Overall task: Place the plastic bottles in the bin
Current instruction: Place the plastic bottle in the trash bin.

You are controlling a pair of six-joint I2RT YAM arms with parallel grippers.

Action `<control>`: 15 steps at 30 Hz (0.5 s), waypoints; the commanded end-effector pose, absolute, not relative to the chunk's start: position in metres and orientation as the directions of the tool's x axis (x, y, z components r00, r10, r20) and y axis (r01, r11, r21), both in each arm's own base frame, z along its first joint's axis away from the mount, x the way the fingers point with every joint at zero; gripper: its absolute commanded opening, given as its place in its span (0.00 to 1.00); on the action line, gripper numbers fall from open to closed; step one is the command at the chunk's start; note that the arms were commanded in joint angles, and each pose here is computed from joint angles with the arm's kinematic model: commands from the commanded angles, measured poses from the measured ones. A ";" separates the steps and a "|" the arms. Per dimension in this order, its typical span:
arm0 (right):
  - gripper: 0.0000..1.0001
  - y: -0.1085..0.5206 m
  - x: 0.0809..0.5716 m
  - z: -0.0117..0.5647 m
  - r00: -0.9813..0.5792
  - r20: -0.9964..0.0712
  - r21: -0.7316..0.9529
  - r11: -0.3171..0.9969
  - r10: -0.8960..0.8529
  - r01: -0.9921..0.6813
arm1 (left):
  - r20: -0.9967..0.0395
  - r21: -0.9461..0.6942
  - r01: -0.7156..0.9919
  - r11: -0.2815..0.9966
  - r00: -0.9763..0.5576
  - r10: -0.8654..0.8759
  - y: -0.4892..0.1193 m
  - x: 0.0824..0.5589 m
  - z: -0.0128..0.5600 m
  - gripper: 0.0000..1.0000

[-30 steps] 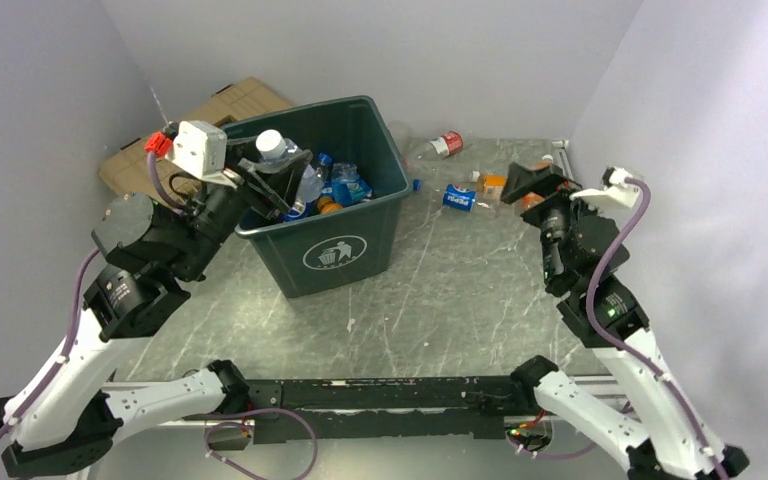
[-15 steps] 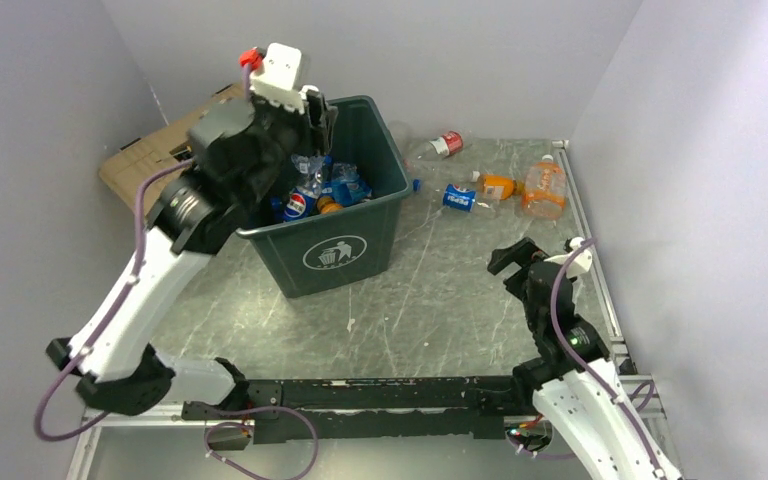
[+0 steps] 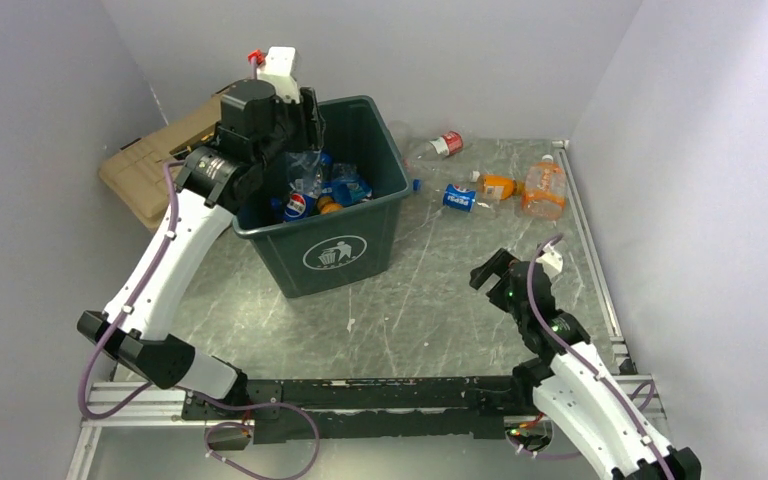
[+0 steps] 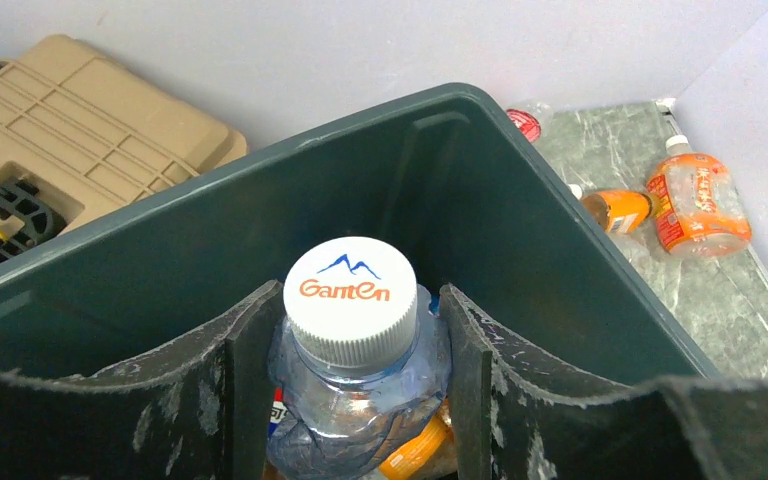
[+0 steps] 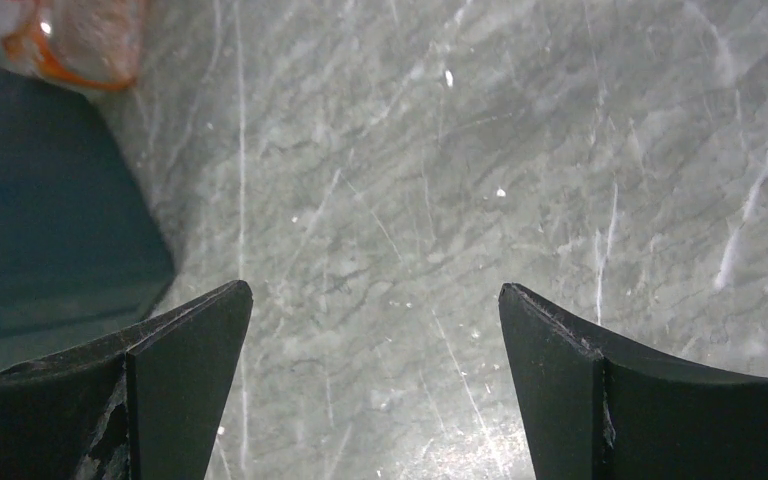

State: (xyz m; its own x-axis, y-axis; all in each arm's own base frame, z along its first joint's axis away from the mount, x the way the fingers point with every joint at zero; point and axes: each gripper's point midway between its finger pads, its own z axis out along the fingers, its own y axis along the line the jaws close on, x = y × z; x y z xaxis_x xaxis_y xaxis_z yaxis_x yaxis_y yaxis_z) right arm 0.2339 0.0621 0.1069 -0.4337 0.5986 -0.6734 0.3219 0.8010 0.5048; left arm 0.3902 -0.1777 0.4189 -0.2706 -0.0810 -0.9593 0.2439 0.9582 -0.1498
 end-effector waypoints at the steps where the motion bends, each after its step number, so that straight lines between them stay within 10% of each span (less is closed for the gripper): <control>1: 0.99 0.070 0.243 0.114 -0.415 -0.667 0.550 0.785 0.618 0.286 | -0.963 -0.173 0.271 0.947 -0.247 -0.106 -0.180 0.387 0.427 0.56; 5: 0.99 0.071 0.245 0.119 -0.398 -0.687 0.557 0.792 0.608 0.248 | -0.969 -0.168 0.277 0.946 -0.221 -0.107 -0.176 0.379 0.438 0.97; 15: 0.99 0.053 0.252 0.163 -0.274 -0.749 0.548 0.797 0.603 0.253 | -0.966 -0.256 0.363 0.896 -0.078 -0.245 -0.142 0.287 0.517 1.00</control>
